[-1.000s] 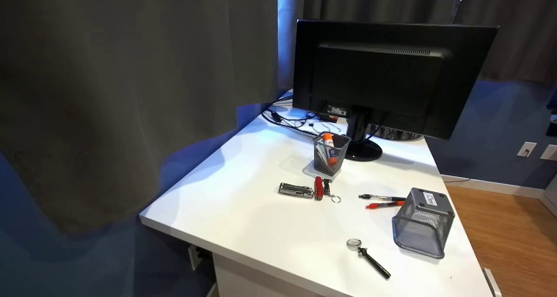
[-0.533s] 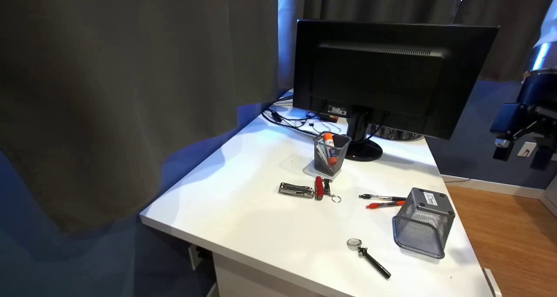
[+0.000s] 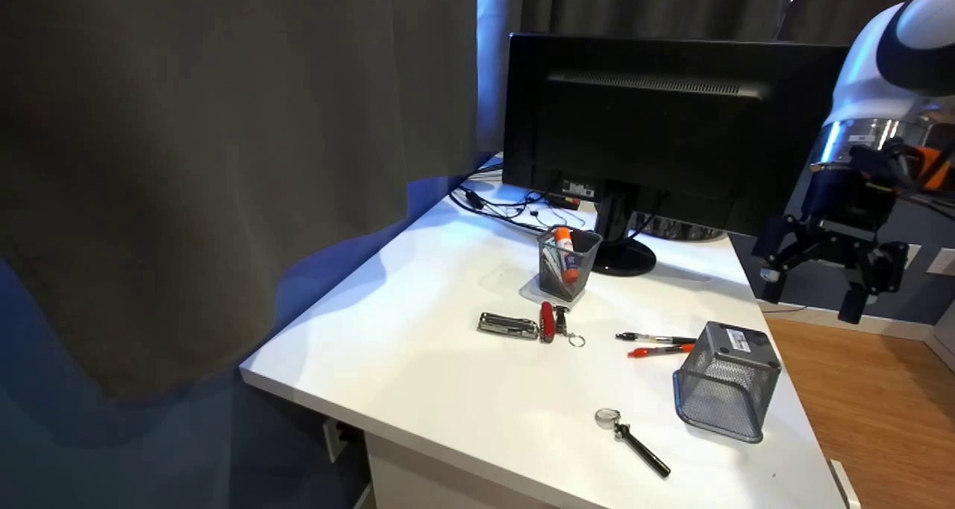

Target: Turn the grey basket over

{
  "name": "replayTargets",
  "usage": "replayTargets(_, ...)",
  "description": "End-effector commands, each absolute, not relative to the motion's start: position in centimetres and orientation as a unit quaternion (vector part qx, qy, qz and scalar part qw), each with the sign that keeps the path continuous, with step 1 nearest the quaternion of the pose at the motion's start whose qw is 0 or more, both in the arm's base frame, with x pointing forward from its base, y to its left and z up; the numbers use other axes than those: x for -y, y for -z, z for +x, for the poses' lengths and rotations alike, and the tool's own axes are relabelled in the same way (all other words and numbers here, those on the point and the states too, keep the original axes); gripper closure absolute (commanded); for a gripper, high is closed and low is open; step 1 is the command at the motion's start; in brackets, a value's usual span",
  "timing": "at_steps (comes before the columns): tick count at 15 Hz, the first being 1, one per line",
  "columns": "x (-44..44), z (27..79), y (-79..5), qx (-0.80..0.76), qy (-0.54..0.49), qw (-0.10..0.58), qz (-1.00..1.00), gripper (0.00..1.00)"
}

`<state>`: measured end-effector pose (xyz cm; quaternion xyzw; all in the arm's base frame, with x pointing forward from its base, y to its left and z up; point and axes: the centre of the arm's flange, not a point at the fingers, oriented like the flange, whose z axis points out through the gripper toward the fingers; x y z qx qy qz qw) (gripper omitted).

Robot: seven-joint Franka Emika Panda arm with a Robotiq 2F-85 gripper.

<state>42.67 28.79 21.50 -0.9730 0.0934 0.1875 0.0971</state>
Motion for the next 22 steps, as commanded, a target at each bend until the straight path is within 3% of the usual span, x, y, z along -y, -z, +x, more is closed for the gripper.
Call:
replayTargets(1, -31.3, 45.9, -19.3, -0.104, -0.2, 0.101, -0.969, 0.0)
replayTargets(20, -34.3, 48.3, -13.9, -0.077, -0.292, 0.114, -0.947, 0.0)
replayTargets(21, -34.3, 48.3, -13.7, -0.077, -0.294, 0.113, -0.946, 0.02)
replayTargets(22, -34.3, 48.3, -13.5, -0.077, -0.297, 0.112, -0.945, 0.2)
